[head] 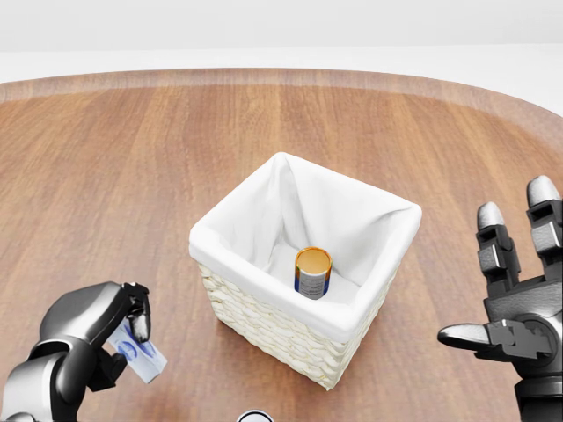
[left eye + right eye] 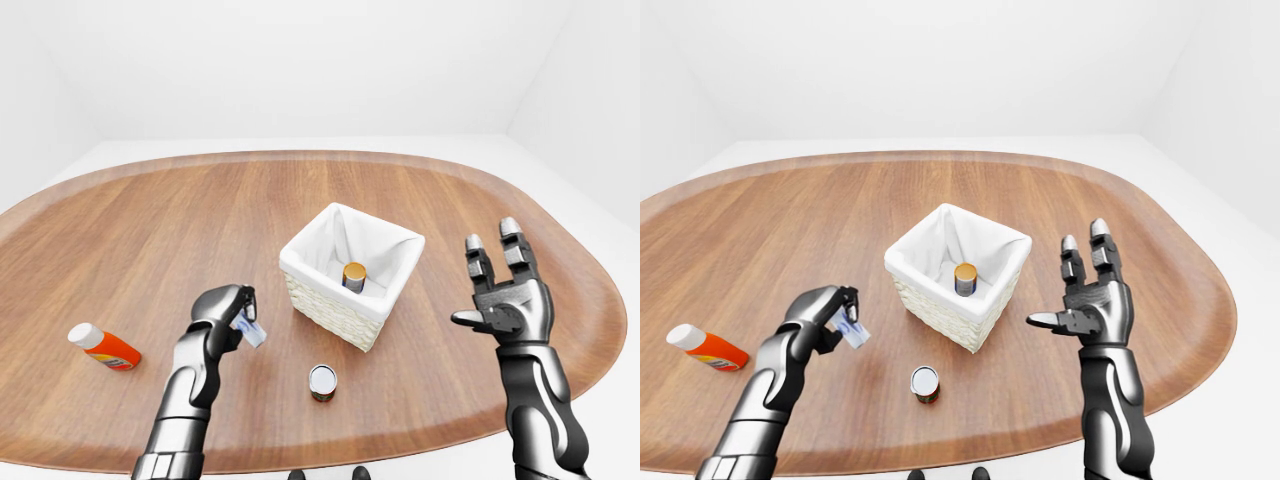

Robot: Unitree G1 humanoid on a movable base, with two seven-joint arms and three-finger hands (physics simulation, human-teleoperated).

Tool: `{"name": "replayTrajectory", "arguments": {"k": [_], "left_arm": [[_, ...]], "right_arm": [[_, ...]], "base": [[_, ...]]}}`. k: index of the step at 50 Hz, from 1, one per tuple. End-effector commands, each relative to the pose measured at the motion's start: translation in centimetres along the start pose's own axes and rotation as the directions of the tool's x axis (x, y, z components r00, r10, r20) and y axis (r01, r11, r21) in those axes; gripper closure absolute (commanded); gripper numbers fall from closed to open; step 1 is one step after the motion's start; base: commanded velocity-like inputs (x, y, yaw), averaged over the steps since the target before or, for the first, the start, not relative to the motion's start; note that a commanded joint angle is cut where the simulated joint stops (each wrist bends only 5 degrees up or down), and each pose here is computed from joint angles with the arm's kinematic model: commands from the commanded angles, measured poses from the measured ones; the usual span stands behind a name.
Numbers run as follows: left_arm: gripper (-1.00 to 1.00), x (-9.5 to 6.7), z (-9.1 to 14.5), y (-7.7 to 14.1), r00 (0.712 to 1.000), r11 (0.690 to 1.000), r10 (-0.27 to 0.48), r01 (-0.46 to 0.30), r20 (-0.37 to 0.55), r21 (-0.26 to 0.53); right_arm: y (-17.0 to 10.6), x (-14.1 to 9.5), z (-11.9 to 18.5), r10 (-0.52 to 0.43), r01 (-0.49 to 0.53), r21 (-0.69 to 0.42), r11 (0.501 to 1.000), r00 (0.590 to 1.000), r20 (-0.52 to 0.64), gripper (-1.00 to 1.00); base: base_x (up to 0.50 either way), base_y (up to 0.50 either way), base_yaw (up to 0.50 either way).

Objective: Pick up the alphabet soup and the cream cheese box, and put them in the basket.

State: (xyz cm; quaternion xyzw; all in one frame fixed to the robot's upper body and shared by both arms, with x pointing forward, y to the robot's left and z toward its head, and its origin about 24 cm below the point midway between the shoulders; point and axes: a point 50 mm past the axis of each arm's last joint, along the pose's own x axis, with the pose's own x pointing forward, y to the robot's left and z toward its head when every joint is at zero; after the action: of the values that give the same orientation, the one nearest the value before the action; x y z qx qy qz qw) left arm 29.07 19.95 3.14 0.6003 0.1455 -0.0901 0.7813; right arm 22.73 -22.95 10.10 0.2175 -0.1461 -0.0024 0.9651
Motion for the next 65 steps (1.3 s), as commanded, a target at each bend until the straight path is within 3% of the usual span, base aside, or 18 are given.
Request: {"name": "replayTrajectory", "arguments": {"k": [1,15,30,38,47,55,65], "left_arm": [[1.00,-2.2,1.2,4.1,0.989,0.990,0.135,-0.133,0.065,-0.038],[1.00,-4.1,1.6,7.8,0.969,0.974,0.227,-0.227,0.092,-0.017],[1.00,-6.2,4.0,12.1,0.922,0.937,0.341,-0.350,0.180,0.014],[1.00,-7.6,6.4,14.4,0.868,0.899,0.420,-0.438,0.266,0.010],[1.00,-8.4,7.8,16.6,0.833,0.870,0.459,-0.492,0.310,0.032],[1.00,-9.1,9.4,17.8,0.798,0.846,0.487,-0.532,0.354,0.037],[1.00,-9.3,11.0,18.0,0.775,0.840,0.492,-0.543,0.398,0.019]], "right_arm": [[0.1,0.0,0.0,0.004,-0.004,0.000,1.000,1.000,-0.001,-1.00],[0.2,0.0,-0.2,0.008,-0.008,0.000,1.000,1.000,-0.007,-1.00],[0.3,0.0,-0.4,0.016,-0.016,-0.003,1.000,1.000,-0.014,-1.00],[0.5,-0.1,-0.7,0.021,-0.021,-0.012,1.000,0.999,-0.030,-1.00],[0.4,-0.1,-0.9,0.025,-0.025,-0.013,1.000,0.999,-0.038,-1.00],[0.5,-0.1,-1.0,0.028,-0.029,-0.014,0.999,0.999,-0.042,-1.00],[0.5,-0.2,-1.1,0.032,-0.032,-0.017,0.999,0.998,-0.047,-1.00]], "base": [[0.00,0.00,0.00],[0.00,0.00,0.00],[0.00,0.00,0.00],[0.00,0.00,0.00],[0.00,0.00,0.00],[0.00,0.00,0.00],[0.00,0.00,0.00]]}}
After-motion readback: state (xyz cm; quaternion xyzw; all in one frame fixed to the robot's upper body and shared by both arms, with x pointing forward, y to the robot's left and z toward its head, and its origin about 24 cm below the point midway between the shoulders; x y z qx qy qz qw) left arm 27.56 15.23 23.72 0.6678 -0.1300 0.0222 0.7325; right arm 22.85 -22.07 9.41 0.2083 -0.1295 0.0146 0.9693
